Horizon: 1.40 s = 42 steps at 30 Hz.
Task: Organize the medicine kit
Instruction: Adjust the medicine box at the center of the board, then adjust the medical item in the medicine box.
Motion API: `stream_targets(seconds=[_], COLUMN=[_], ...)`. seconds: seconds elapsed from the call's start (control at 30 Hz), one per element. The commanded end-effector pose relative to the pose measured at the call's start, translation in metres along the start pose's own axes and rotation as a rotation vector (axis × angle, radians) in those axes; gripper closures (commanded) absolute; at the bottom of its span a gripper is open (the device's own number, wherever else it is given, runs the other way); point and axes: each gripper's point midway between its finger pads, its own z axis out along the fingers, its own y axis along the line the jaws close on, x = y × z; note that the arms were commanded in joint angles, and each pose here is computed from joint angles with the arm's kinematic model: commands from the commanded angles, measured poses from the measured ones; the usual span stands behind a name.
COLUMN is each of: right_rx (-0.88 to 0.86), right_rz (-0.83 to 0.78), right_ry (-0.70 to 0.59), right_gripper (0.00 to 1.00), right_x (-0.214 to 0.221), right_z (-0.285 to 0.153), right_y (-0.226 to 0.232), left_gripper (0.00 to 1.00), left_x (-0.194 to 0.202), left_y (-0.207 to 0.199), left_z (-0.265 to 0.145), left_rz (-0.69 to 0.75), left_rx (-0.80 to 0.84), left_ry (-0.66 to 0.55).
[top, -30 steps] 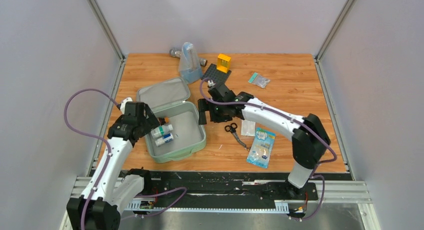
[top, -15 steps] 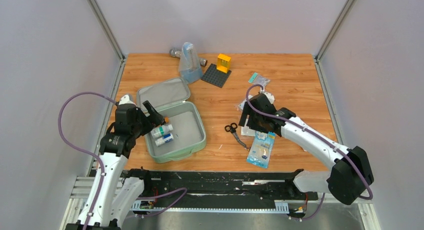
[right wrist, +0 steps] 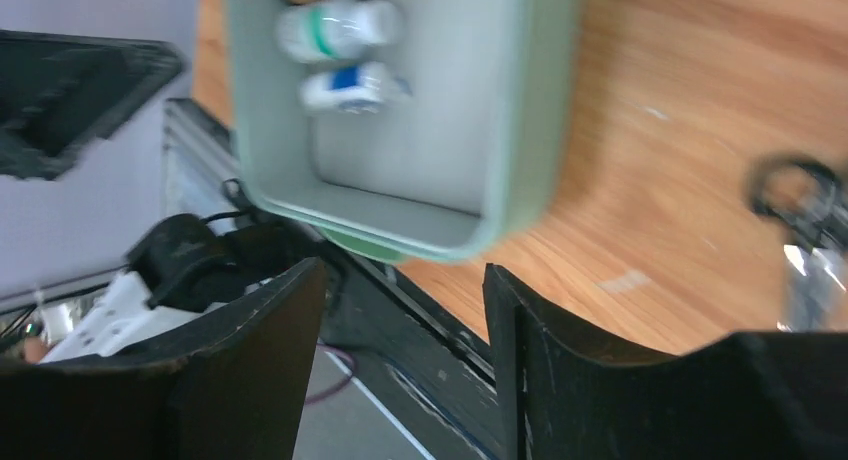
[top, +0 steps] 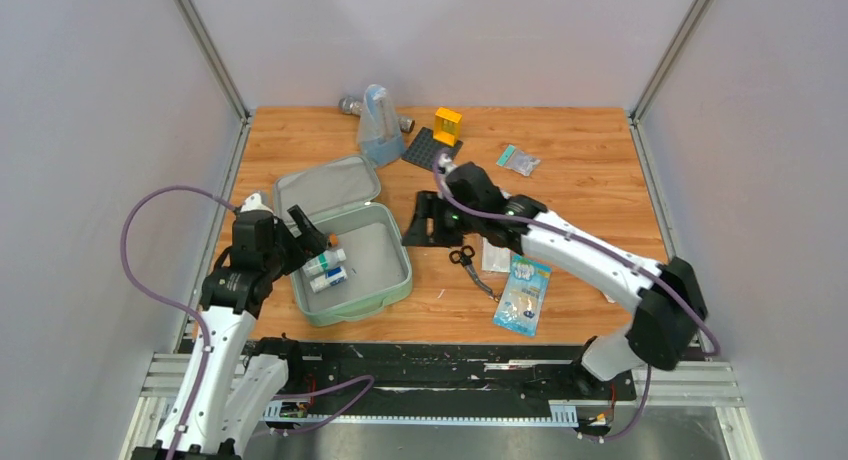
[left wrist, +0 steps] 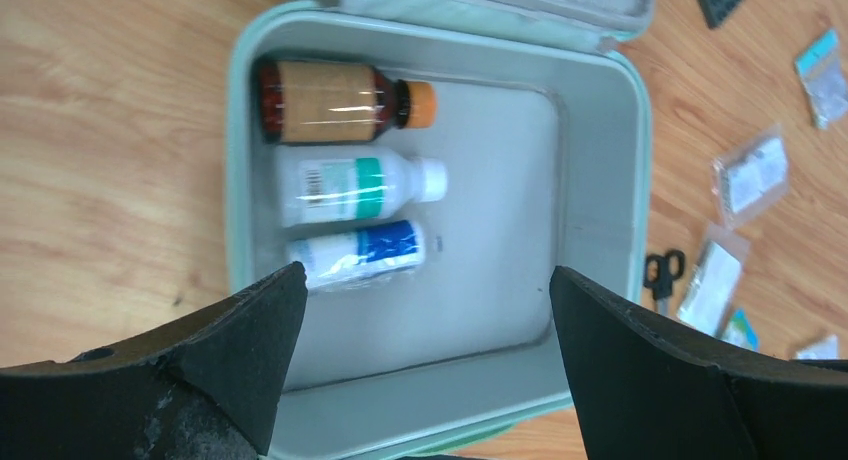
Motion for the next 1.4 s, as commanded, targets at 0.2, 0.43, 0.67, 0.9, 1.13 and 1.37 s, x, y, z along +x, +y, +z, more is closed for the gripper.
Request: stream_targets(seconds=[0.2, 0.43, 0.67, 0.9, 1.13, 1.37], right_rx=[-0.158, -0.086, -0.09, -0.116, -0.178, -0.25], right_rz=[-0.179, -0.205, -0.245, -0.292, -0.338, -0.386], right_ry=[0.134, 0.181, 0.216, 0.231, 0.26, 0.274], right_gripper=[0.52, 0.52, 0.49, 0.46, 0.46, 0.46], right_x=[-0.001, 0.008, 0.014, 0.016, 0.021, 0.025], right_z=[0.116, 0.176, 0.208, 0.226, 0.226, 0.219], right_y=[0.107, 0.095, 0.089, 0.089, 0.099, 0.114], left_gripper=[0.0, 0.0, 0.0, 0.0, 0.0, 0.0], left_x=[-0.01, 0.009, 0.012, 0.011, 0.015, 0.011], left_y=[0.066, 0.065, 0.062, 0.057, 0.057, 0.054], left_z=[-0.025, -0.001, 0.001, 0.0, 0.001, 0.001], left_rz=[-0.158, -0.174, -0.179, -0.169, -0.174, -0.178], left_rx=[-0.368, -0.373, -0.327, -0.264, -0.256, -0.247], left_ry=[-0.138, -0.032, -0.042, -0.077, -0.072, -0.081])
